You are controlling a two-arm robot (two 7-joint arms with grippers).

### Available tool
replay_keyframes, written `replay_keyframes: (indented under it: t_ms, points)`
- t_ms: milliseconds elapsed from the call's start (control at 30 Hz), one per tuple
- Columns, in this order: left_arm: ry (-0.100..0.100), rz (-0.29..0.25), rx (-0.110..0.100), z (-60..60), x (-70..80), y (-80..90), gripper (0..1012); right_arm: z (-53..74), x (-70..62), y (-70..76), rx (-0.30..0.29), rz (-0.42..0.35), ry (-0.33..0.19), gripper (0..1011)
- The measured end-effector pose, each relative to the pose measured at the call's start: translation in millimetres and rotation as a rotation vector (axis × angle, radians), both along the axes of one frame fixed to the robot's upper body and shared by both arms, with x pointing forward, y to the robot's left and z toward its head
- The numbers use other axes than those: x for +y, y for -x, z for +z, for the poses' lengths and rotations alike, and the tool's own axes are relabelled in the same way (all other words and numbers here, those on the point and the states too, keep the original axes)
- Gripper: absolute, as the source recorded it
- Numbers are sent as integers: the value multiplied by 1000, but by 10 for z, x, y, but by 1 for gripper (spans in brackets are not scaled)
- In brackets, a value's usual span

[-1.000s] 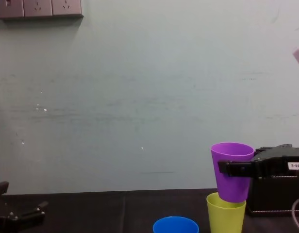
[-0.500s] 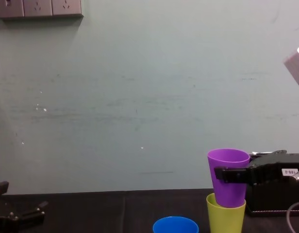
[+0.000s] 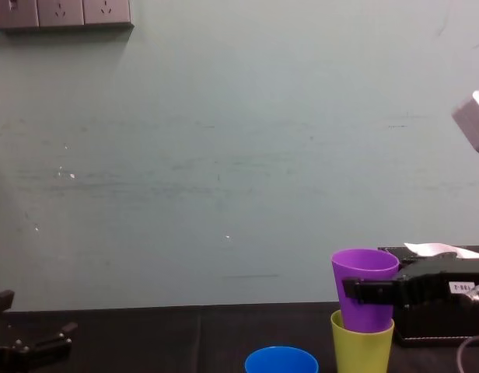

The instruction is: Stack the three plastic cups sequentially using one hand.

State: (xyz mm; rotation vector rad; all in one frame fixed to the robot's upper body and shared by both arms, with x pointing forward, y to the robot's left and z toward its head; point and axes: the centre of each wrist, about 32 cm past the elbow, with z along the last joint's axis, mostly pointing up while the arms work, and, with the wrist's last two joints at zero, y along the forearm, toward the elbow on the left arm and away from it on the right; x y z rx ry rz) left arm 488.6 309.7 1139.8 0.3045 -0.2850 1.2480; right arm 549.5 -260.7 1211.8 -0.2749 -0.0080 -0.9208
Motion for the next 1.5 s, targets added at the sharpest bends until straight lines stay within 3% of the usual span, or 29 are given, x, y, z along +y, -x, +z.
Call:
replay_keyframes:
  t_ms: [833,1200,1500]
  points:
    - [0,0,0,0,0,0,1010,-37,-4,0,12,5,-6,737]
    - [0,0,0,0,0,0,1010,-34,-5,-1,11,5,-6,995]
    - [0,0,0,0,0,0,1010,-33,-4,0,11,5,-6,1004]
